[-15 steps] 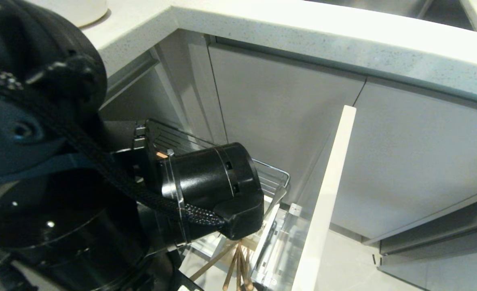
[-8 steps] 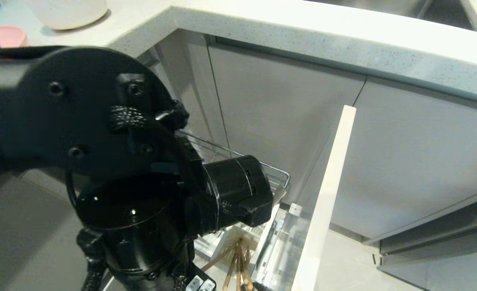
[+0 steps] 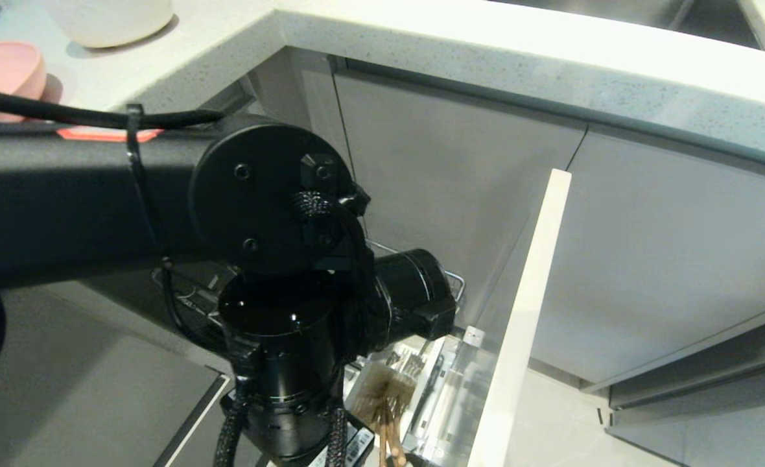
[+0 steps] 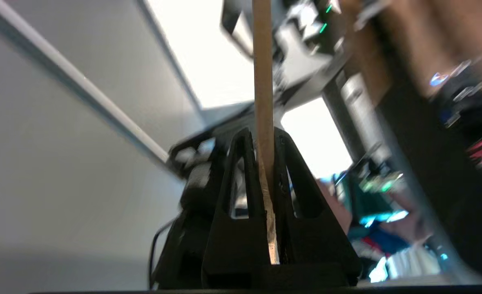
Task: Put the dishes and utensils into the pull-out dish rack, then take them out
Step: Pick up the chopsticks and place it in the cupboard
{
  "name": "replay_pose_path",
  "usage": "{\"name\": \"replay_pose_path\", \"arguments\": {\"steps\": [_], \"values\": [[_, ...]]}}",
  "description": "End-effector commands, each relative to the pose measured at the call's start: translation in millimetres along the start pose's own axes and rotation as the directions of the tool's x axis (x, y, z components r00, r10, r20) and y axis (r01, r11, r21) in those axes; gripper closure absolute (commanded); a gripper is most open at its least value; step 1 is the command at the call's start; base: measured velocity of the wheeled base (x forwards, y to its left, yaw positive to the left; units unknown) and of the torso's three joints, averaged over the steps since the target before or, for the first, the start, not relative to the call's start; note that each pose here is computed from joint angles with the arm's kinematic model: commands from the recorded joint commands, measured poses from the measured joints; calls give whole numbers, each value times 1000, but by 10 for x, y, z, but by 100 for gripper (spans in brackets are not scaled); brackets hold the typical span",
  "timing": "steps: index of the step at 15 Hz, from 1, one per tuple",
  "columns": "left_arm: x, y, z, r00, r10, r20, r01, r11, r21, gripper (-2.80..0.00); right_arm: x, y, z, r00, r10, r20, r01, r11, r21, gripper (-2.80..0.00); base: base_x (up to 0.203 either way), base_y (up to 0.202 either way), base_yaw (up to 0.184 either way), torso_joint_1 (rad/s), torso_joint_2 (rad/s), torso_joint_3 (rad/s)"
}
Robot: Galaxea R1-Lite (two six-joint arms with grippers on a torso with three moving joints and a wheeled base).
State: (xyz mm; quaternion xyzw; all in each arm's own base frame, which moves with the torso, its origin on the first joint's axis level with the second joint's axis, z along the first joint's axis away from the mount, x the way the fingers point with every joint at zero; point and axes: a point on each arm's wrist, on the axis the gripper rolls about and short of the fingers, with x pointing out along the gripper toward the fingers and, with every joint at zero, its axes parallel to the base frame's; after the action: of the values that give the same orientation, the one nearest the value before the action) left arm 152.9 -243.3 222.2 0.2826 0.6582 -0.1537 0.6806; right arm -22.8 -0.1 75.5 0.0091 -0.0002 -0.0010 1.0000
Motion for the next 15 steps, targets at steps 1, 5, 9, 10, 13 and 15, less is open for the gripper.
{"name": "replay_pose_path", "arguments": {"steps": [1, 5, 9, 10, 13, 15], "values": [[59, -32, 114, 1000, -5, 11, 5, 1000, -12, 0, 1, 0, -4, 1000, 0, -2, 0, 1000, 0, 0, 0, 0, 0, 0, 0, 0], [161, -45, 252, 1000, -4, 3, 4, 1000, -29, 0, 1, 0, -4, 1000, 0, -2, 0, 1000, 0, 0, 0, 0, 0, 0, 0, 0], [234, -19, 348, 1000, -5, 2, 5, 999, -39, 0, 1, 0, -4, 1000, 0, -2, 0, 1000, 0, 0, 0, 0, 0, 0, 0, 0], [244, -10, 374, 1000, -6, 3, 6, 999, -38, 0, 1, 0, -4, 1000, 0, -2, 0, 1000, 0, 0, 0, 0, 0, 0, 0, 0], [268, -19, 402, 1000, -6, 3, 6, 999, -36, 0, 1, 0, -4, 1000, 0, -2, 0, 1000, 0, 0, 0, 0, 0, 0, 0, 0], [253, -18, 409, 1000, -8, 9, 8, 999, -37, 0, 1, 0, -4, 1000, 0, -2, 0, 1000, 0, 0, 0, 0, 0, 0, 0, 0]]}}
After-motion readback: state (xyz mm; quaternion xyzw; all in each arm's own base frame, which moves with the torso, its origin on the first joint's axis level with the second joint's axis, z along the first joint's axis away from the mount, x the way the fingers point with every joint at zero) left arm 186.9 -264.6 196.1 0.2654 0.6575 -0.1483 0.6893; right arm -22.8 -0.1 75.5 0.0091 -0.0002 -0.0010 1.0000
